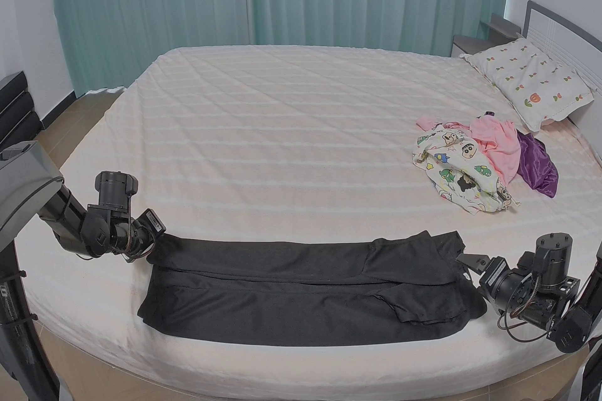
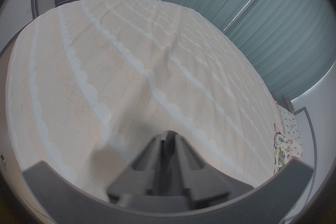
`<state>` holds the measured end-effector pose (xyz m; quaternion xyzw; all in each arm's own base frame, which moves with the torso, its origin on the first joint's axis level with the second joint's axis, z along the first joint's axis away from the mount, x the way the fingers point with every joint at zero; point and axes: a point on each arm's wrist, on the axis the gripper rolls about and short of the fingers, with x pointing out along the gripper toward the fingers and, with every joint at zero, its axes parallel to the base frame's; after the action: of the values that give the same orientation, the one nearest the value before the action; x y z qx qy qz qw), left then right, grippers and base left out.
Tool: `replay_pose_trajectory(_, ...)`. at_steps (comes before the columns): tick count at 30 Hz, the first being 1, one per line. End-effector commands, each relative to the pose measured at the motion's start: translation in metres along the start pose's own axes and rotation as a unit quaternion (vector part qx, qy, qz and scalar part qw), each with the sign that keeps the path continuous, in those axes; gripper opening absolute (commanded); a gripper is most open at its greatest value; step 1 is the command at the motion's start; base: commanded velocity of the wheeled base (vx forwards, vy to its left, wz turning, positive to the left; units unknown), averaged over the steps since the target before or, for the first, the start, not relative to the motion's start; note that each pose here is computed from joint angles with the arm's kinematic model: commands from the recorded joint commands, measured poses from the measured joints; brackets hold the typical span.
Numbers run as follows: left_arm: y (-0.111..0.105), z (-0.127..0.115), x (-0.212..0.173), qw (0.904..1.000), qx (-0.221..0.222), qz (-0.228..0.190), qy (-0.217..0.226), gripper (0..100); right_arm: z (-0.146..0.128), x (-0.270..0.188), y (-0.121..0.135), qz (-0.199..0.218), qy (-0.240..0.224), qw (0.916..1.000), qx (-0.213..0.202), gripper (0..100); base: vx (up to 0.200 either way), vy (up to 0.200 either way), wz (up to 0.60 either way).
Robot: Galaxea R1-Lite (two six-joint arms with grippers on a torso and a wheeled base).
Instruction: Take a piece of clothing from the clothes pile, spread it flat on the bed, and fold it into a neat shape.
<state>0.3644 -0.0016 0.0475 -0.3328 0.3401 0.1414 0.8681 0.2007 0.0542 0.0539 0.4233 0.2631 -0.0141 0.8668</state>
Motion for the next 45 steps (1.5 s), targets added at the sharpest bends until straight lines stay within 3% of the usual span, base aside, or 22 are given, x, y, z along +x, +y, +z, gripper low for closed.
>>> replay_pose_trajectory(1,-0.001,0.004,-0.005,1.0,-0.002,-0.005,-0.006,100,0.0,0.0,0.0,0.0,0.0,1.0,0.0,100,0.0,0.0,0.0)
replay_pose_trajectory(4,-0.002,0.008,-0.013,0.9998,-0.003,-0.011,-0.014,100,0.0,0.0,-0.001,-0.001,0.0,1.0,0.0,100,0.0,0.0,0.0)
replay_pose_trajectory(8,-0.006,0.027,-0.048,0.9981,-0.008,-0.054,-0.031,100,0.0,0.0,0.0,-0.001,0.0,1.0,0.0,100,0.0,0.0,0.0)
replay_pose_trajectory(13,-0.002,0.023,-0.071,0.9953,0.027,-0.092,0.01,100,0.0,0.0,0.0,0.0,0.0,1.0,0.0,100,0.0,0.0,0.0)
replay_pose_trajectory(16,0.004,0.013,-0.073,0.9898,0.07,-0.113,0.052,100,0.0,-0.001,0.0,0.0,-0.001,1.0,0.0,100,0.0,0.0,0.0)
replay_pose_trajectory(26,0.016,-0.004,-0.051,0.9751,0.179,-0.097,0.088,100,-0.002,-0.002,-0.003,-0.008,0.005,1.0,-0.002,100,0.0,0.0,0.0)
replay_pose_trajectory(45,0.03,-0.021,-0.049,0.9633,0.224,-0.084,0.121,100,-0.004,-0.001,-0.004,-0.011,0.011,0.9999,-0.002,100,0.0,0.0,0.0)
